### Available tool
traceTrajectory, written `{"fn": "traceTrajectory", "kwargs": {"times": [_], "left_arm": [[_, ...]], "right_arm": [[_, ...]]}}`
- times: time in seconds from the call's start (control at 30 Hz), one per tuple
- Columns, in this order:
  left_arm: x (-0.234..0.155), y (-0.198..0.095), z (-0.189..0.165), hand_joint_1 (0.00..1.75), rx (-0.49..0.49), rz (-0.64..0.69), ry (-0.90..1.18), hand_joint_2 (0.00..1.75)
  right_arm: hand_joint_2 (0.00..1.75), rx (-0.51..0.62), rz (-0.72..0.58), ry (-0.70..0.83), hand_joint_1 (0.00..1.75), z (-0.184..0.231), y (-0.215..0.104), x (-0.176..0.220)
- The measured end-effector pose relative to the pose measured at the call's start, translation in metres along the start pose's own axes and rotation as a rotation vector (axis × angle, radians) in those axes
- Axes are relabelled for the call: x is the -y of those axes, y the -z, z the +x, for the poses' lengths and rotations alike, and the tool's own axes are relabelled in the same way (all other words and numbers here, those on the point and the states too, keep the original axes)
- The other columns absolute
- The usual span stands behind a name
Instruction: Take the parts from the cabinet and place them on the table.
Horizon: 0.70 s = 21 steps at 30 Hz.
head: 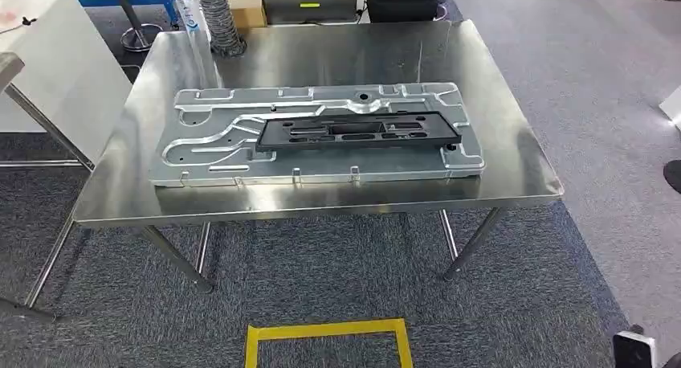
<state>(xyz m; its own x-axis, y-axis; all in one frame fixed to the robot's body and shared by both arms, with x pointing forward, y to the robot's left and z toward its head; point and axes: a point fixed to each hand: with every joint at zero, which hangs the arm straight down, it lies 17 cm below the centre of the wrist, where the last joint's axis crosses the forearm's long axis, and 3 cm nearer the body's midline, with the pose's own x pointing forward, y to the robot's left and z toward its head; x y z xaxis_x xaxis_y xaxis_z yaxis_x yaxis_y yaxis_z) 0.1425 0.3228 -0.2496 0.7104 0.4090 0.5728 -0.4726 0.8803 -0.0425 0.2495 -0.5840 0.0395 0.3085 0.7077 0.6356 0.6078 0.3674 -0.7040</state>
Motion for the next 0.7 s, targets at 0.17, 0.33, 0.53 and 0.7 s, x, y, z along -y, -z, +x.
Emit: {"fn": "traceTrajectory", "kwargs": {"times": [0.17,0.33,0.53,0.7], "left_arm": [[0.008,0.001,-0.001,0.0,-0.018,-0.013,0.003,0.0],[0.026,-0.004,-0.014,0.0,-0.06,-0.05,0.022,0.0],[0.043,-0.009,-0.025,0.0,-0.096,-0.116,0.084,0.0],[0.048,-0.012,-0.036,0.0,-0.151,-0.152,0.135,0.0]], "right_arm": [[0.0,-0.215,0.146,-0.045,0.0,-0.063,-0.057,-0.049],[0.0,-0.536,0.432,-0.097,0.0,-0.115,-0.159,-0.113],[0.0,-1.053,0.978,-0.021,0.0,-0.104,-0.336,-0.194],[0.0,-1.106,1.165,0.025,0.0,-0.068,-0.385,-0.219]]}}
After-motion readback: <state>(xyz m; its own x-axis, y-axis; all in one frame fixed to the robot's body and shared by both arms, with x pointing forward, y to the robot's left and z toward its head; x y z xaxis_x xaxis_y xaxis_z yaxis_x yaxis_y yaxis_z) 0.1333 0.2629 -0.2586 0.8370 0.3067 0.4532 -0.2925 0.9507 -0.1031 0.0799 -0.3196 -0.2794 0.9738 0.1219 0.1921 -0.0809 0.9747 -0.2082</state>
